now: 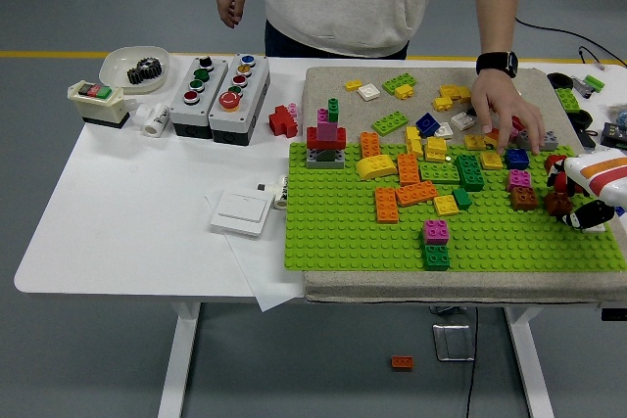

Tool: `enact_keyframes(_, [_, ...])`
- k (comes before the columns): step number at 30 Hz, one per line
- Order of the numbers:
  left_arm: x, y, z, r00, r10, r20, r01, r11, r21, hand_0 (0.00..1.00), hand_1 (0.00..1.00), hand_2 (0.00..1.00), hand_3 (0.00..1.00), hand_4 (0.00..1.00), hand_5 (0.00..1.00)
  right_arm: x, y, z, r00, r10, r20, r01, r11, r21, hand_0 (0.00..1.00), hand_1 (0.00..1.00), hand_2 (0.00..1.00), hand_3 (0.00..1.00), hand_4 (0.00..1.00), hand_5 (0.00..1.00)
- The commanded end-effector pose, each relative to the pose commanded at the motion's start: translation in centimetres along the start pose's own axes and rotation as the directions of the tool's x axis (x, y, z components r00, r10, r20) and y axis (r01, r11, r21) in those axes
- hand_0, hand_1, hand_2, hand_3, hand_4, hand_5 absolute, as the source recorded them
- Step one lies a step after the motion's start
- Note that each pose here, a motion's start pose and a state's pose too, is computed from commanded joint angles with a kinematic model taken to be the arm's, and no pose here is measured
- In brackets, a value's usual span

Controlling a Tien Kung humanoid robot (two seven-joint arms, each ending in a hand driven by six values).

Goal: Pick up the brick,pile it on top of brick,press brick,pick up the brick,pile it on top of brick,press brick

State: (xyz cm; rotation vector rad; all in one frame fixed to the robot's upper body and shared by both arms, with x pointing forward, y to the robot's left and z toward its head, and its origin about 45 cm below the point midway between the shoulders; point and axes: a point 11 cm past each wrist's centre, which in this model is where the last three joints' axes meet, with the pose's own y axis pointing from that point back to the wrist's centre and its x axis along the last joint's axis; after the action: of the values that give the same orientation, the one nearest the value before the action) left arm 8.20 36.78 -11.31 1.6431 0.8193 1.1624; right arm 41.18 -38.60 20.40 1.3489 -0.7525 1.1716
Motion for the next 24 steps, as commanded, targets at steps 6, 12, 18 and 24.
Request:
enact_keyframes(6, [0.09,0.02,0.13,1.0,0.001,-0.001,-0.001,1.0,-0.003,0.818,0.797,0.805,0.62,0.714,0.684,-0.06,-0.35,0.38,1.0,-0.011,-0.002,0.011,1.0,-0.018,0.323,0.357,0.429,0.628,0.843,0.258])
enact_keyframes(12, [0.13,0.04,0.21,1.0,0.002,-0.002,-0.002,1.0,-0.005,0.817,0.798,0.805,0.62,0.715,0.685,-0.17,-0.48,0.62,1.0,-0.02,-0.003,0.02,0.999,-0.027,0.323,0.351,0.428,0.616,0.845,0.275])
enact_keyframes(18, [0.15,0.04,0.24,1.0,0.003,-0.004,-0.003,1.0,-0.006,0.817,0.798,0.806,0.62,0.715,0.684,-0.31,-0.64,0.46,1.0,-0.027,-0.006,0.026,0.999,-0.025,0.323,0.34,0.422,0.606,0.846,0.291])
enact_keyframes(24, [0.18,0.05,0.24,1.0,0.002,-0.004,-0.002,1.0,-0.006,0.818,0.798,0.805,0.621,0.717,0.684,-0.42,-0.81,0.26,0.999,-0.031,-0.012,0.031,0.999,-0.021,0.321,0.299,0.38,0.594,0.827,0.303])
